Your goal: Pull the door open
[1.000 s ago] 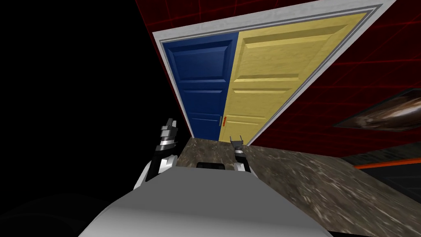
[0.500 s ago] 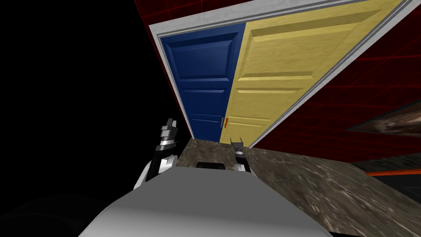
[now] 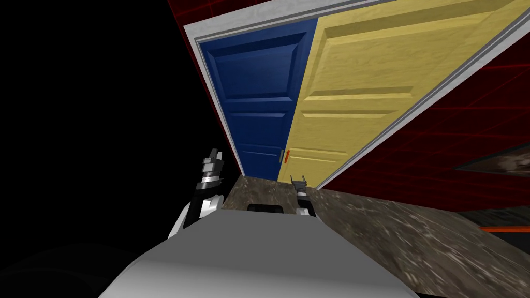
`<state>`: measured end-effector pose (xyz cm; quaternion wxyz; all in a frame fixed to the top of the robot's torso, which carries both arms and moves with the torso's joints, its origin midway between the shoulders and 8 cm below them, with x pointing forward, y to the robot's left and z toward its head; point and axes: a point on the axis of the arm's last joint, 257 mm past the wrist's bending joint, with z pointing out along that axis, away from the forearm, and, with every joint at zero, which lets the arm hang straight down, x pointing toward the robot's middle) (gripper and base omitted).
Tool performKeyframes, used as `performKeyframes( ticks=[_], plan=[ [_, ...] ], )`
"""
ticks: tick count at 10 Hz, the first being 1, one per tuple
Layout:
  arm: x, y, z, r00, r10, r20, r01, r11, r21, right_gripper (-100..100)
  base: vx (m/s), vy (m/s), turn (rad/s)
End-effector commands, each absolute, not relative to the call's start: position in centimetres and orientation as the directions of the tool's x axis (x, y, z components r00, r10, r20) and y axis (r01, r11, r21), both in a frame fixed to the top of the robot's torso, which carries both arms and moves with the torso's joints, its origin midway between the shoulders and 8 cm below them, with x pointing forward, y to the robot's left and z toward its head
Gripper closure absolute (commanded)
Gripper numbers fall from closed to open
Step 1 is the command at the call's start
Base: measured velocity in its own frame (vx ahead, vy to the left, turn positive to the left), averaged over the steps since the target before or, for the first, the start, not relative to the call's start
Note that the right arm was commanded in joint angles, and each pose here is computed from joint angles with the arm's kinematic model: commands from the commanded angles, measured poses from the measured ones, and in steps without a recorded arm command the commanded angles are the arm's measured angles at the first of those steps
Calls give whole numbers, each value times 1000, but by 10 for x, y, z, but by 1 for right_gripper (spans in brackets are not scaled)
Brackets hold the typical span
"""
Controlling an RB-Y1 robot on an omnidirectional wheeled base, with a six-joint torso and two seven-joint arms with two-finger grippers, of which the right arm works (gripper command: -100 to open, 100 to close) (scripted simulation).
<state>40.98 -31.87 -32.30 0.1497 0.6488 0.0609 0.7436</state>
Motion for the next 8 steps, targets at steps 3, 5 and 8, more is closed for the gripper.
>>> performKeyframes(
  ticks=[3,5,8],
  plan=[
    [407,-328,-342,-80,227,971,-140,-967,215,-100,103,19,25],
    [405,-333,-351,-64,192,979,-142,-973,181,-100,100,21,25],
    [401,-341,-364,-42,141,989,-147,-980,134,-100,103,5,23]
  ],
)
